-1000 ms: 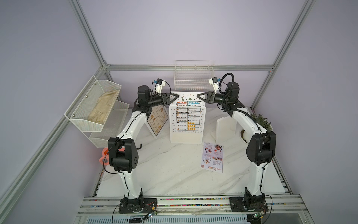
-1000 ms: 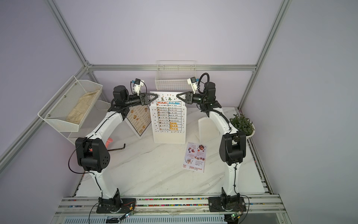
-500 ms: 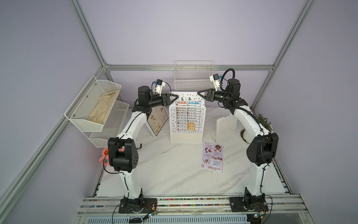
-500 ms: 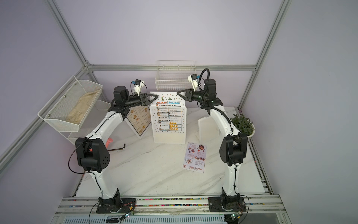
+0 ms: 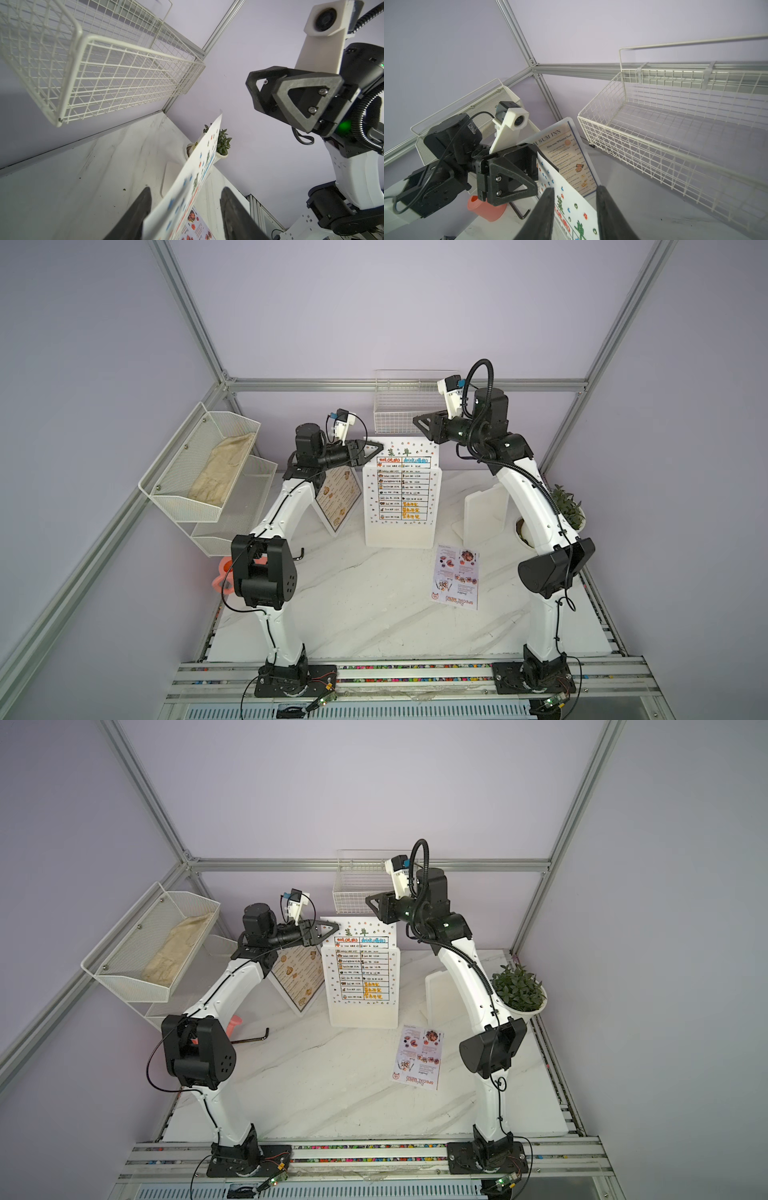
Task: Insert the menus into the narrow rack
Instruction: Insert the menu into the narrow rack.
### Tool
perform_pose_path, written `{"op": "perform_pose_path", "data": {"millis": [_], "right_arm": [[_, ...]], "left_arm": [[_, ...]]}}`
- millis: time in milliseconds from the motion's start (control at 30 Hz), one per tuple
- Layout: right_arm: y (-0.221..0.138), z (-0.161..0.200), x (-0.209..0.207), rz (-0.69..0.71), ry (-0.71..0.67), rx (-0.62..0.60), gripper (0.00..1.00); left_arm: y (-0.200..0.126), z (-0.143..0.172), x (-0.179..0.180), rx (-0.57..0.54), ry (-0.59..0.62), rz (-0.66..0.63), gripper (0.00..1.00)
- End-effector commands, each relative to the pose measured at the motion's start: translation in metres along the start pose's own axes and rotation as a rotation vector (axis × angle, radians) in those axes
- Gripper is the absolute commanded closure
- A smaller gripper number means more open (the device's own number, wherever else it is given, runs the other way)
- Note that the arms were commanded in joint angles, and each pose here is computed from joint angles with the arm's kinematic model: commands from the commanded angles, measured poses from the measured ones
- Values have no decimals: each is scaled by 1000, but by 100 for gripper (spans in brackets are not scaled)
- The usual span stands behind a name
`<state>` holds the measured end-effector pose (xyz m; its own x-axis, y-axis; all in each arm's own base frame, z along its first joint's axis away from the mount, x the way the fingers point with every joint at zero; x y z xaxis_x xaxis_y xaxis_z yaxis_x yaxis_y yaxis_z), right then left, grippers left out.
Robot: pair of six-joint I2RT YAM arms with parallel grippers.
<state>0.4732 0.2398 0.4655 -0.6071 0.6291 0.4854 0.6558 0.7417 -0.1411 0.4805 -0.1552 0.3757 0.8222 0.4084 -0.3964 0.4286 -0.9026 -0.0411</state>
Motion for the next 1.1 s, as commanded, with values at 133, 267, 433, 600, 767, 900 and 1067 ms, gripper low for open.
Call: {"op": "perform_pose_path", "data": {"millis": [133, 267, 433, 600, 767, 900, 1067], "right_arm": [[17, 12, -9, 116, 13, 28, 63], [23, 13, -6, 116, 29, 15, 63], [28, 16, -3, 108, 39, 19, 63], [31, 19, 2, 97, 32, 29, 63], [34, 22, 8, 89, 23, 38, 63], [37, 28, 4, 112, 18, 57, 62], [38, 35, 1, 148, 5, 80, 64]], "left_arm": [[-12, -51, -49, -84, 143, 89, 47], [-14, -57, -55, -96, 160, 99, 47], [-16, -63, -60, -104, 175, 106, 47], [-17, -63, -62, -105, 179, 110, 47], [-18, -63, -64, -105, 180, 112, 47], [-19, -62, -65, -106, 181, 113, 47], [-18, -60, -64, -103, 176, 116, 47]]}}
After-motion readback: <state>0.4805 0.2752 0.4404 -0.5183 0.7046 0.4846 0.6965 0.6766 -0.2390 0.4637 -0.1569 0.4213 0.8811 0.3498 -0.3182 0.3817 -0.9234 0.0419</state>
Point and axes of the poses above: each gripper's point midway between its finger pads, its own y axis out along the fingers, its own x axis along the line the jaws close on, z = x × y, the point moved 5 cm from there along -y, back along the fingers, and after that the axes turned 12 degrees about y, right-handed, at the moved point
